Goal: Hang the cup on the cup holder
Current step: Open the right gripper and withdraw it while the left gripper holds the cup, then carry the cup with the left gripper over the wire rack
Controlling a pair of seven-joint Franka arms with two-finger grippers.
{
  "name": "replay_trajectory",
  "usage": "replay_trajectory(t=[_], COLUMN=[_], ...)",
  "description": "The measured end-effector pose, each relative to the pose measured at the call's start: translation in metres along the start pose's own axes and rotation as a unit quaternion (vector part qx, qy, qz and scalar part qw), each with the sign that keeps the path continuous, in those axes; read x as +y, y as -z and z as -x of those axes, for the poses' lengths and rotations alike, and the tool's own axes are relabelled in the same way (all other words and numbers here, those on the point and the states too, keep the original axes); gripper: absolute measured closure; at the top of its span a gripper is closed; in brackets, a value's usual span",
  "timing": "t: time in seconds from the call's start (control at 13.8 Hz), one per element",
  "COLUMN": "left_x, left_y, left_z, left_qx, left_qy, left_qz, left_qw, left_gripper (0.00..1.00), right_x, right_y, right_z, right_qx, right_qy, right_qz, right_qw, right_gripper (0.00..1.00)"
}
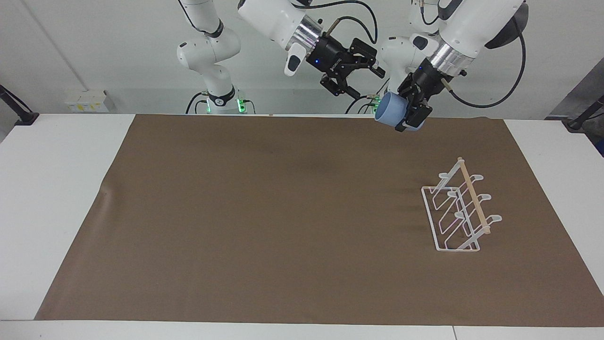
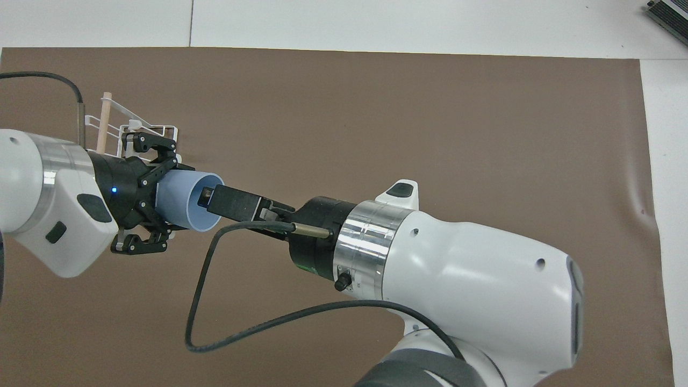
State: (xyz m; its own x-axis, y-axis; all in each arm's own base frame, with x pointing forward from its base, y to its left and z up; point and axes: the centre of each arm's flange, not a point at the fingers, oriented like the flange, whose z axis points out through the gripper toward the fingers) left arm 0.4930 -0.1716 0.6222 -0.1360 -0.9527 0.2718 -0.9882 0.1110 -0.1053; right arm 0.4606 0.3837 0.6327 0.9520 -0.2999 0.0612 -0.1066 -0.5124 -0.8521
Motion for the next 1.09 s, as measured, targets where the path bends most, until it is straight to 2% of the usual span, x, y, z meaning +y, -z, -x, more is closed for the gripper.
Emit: replay_trajectory(t=[0.14, 0.29, 0.36, 0.58, 0.8, 0.94, 1.09], left_x=[-0.001, 0.000, 0.001, 0.001, -0.011, -0.024, -0.037], left_y=[-0.002, -0.005, -0.008, -0.011, -0.025, -0.030, -0.035], left_z=[0.012, 0.019, 0.023, 0.036, 0.054, 0.057, 0.054], left_qx=[-0.060, -0.117, -0.138, -0.209, -0.298, -0.355, -0.401], left_qy=[0.015, 0.039, 0.051, 0.056, 0.041, 0.026, 0.005], left_qz=[-0.006, -0.011, -0.008, -0.014, -0.016, -0.029, -0.040], left_qw=[0.998, 0.992, 0.989, 0.976, 0.954, 0.934, 0.915], left_gripper=[0.19, 0.19, 0.19, 0.19, 0.19, 0.19, 0.19], right_x=[0.002, 0.010, 0.017, 0.054, 0.087, 0.099, 0.105], right_y=[0.001, 0.005, 0.006, 0.020, 0.039, 0.060, 0.087], right_z=[-0.005, -0.018, -0.026, -0.054, -0.071, -0.081, -0.093], right_qx=[0.016, 0.030, 0.027, -0.028, -0.101, -0.124, -0.126], right_qy=[0.088, 0.166, 0.204, 0.298, 0.319, 0.320, 0.296], right_qz=[0.032, 0.070, 0.097, 0.206, 0.280, 0.344, 0.415], right_qw=[0.995, 0.983, 0.974, 0.932, 0.900, 0.874, 0.851], right_gripper=[0.00, 0.00, 0.00, 0.00, 0.00, 0.00, 0.00])
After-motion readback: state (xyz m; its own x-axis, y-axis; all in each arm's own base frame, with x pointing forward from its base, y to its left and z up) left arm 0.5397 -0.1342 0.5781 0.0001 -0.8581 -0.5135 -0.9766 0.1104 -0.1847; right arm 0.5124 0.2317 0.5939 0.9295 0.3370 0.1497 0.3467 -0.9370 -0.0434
